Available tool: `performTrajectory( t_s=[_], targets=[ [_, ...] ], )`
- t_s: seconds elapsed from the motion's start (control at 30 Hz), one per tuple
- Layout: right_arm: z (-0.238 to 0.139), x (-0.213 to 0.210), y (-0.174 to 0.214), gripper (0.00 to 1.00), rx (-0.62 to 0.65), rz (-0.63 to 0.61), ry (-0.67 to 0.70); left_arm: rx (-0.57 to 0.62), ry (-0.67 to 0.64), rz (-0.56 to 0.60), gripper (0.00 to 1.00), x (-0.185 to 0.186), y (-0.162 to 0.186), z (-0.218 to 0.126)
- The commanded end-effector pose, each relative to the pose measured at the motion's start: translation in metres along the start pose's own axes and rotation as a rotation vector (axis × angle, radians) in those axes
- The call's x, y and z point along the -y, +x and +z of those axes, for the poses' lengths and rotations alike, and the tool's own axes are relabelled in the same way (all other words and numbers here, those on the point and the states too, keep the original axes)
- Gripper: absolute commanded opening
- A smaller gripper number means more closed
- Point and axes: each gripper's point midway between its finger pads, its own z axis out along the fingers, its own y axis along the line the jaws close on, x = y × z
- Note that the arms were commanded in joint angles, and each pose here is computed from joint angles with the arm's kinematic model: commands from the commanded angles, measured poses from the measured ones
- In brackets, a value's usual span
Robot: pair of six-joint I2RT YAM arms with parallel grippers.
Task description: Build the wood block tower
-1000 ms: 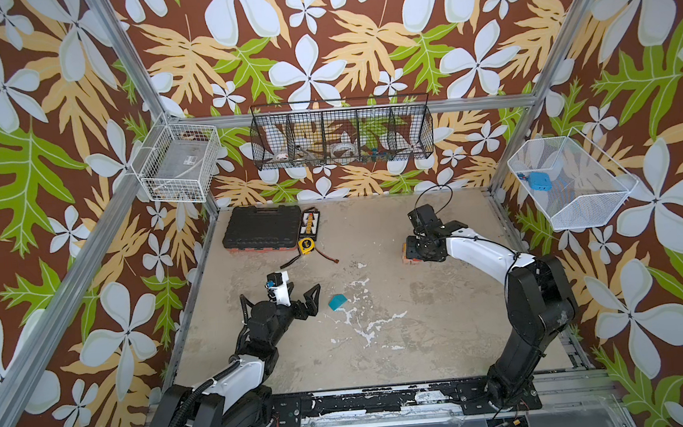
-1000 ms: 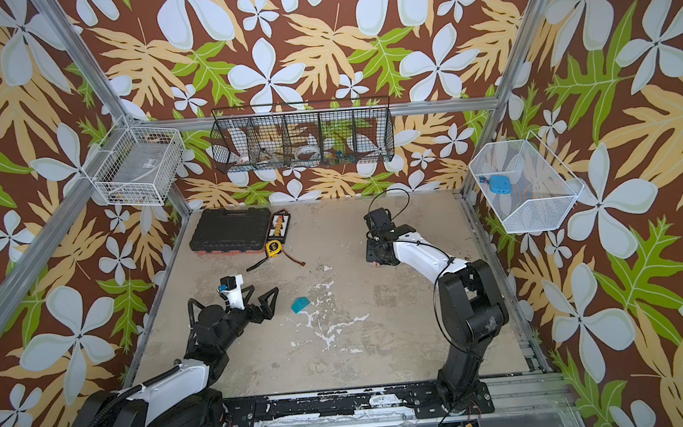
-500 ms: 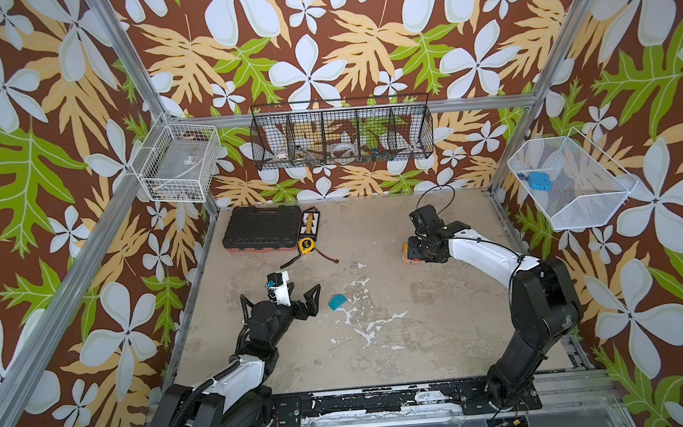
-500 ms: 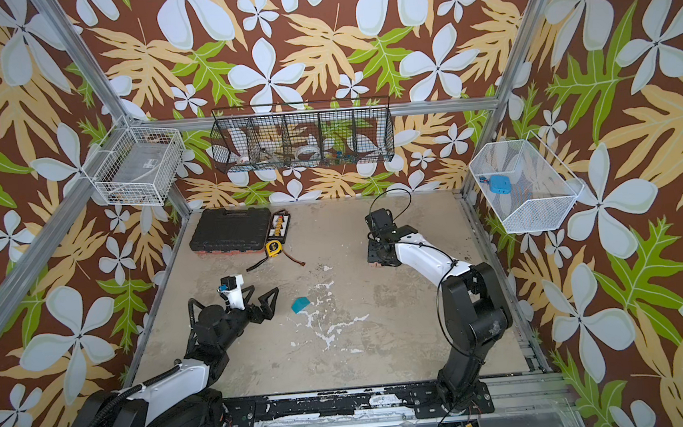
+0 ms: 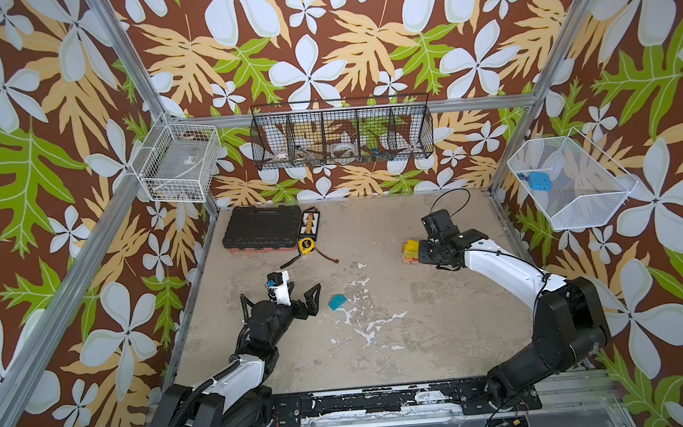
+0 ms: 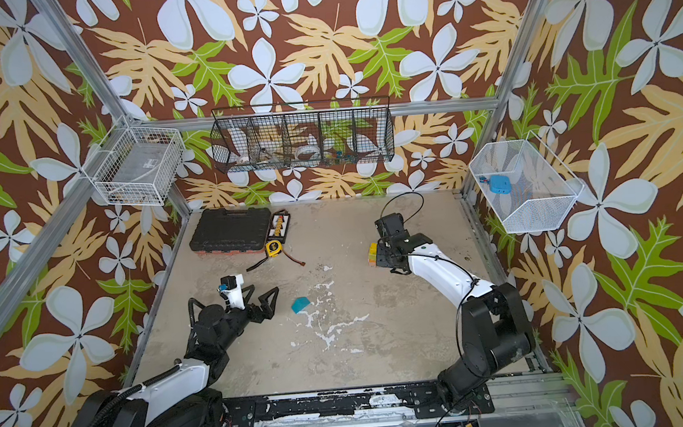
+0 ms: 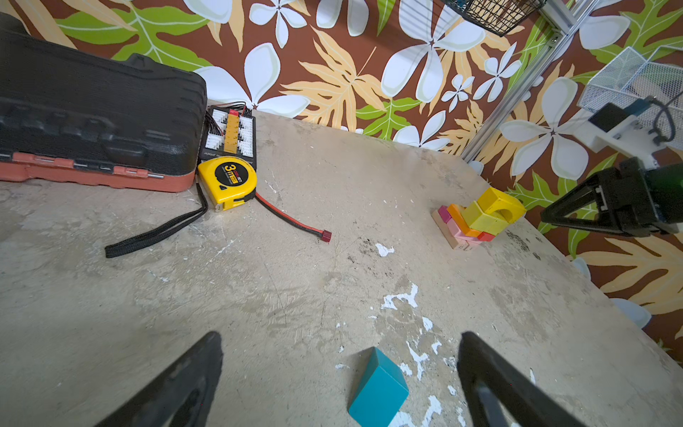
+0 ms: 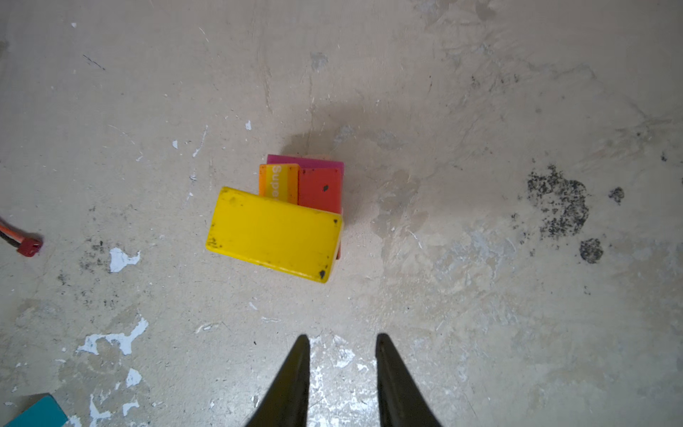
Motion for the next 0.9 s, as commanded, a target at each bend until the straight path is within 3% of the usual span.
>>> performTrajectory(
  t_s=[0.0,0.87],
  targets=[
    [0.007,-0.001,-0.001,0.29,-0.006,0.002,-0.022,0.030,0.008,0.007,1.00,0.003,-0.009,0.001],
    [0.028,0.007,-0.014,0.20,-0.027,0.028,0.029,0.030,0.012,0.009,1.00,0.004,-0.009,0.001]
  ],
)
